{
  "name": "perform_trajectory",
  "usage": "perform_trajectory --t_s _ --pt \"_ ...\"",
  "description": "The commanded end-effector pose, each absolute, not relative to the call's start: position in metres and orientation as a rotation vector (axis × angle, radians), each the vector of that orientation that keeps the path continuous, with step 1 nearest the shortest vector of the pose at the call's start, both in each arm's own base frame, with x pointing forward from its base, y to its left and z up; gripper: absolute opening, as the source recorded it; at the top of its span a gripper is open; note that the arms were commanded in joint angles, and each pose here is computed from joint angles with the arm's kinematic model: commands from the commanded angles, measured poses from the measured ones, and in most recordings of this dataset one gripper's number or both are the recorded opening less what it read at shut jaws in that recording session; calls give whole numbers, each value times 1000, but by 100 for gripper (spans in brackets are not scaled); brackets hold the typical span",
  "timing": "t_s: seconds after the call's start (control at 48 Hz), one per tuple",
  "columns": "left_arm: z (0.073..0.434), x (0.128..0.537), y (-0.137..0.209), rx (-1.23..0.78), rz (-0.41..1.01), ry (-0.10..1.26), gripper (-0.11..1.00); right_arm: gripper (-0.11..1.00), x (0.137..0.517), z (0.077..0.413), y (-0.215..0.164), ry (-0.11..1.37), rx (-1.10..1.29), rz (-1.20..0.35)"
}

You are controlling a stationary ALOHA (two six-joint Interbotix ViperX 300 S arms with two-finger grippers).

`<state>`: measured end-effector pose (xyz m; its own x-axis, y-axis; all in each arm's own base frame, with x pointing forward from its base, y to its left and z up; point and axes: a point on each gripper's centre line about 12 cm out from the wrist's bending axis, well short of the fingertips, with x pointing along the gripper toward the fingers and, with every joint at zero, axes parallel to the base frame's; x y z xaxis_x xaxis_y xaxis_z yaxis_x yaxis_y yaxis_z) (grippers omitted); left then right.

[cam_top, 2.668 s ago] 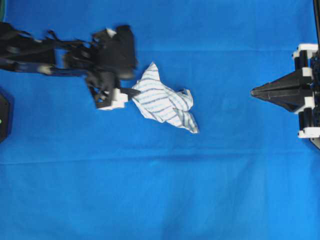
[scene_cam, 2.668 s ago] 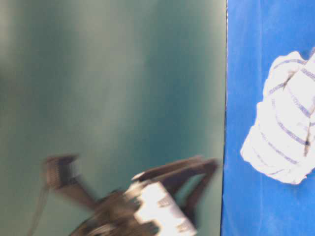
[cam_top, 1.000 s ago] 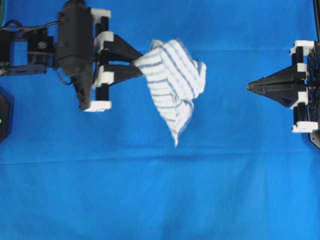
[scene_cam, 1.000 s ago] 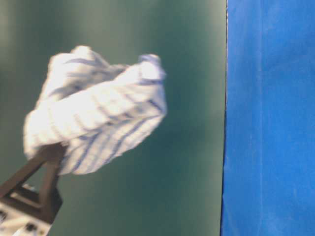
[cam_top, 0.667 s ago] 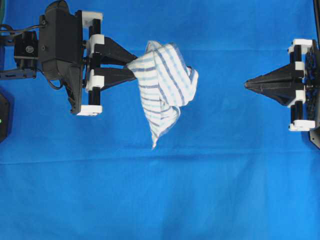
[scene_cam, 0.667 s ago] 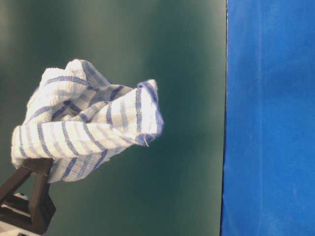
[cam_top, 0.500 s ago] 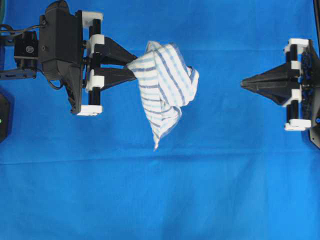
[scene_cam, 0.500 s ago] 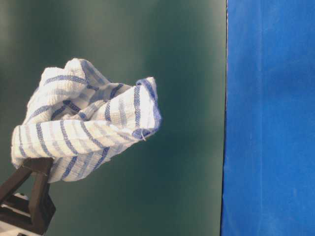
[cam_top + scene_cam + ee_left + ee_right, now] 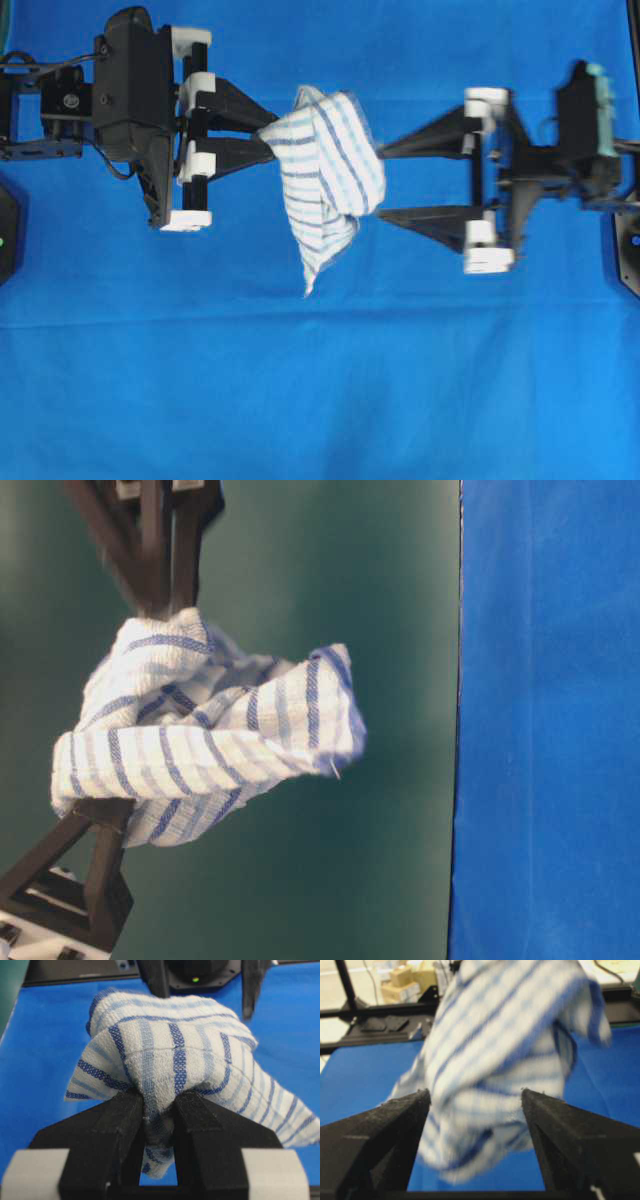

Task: Hand over the towel.
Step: 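Extend the right gripper to the towel and grasp it beside the left gripper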

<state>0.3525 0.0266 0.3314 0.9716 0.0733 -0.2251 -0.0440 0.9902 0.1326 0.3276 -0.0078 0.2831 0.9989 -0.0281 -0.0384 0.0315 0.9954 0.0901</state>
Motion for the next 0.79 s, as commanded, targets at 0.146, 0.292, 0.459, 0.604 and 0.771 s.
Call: perform_trajectory --t_s 0.146,0.292,0.459,0.604,0.771 --pt "338 353 28 126 64 210 10 73 383 289 -11 36 120 -44" --pt "337 353 28 126 64 212 10 73 406 286 -14 57 124 -53" --pt "338 353 28 127 65 204 10 73 422 284 -19 58 130 -67" --pt "338 353 28 125 65 203 10 73 425 283 -20 58 130 -68" --pt "338 353 27 125 64 203 10 72 425 283 -21 59 130 -70"
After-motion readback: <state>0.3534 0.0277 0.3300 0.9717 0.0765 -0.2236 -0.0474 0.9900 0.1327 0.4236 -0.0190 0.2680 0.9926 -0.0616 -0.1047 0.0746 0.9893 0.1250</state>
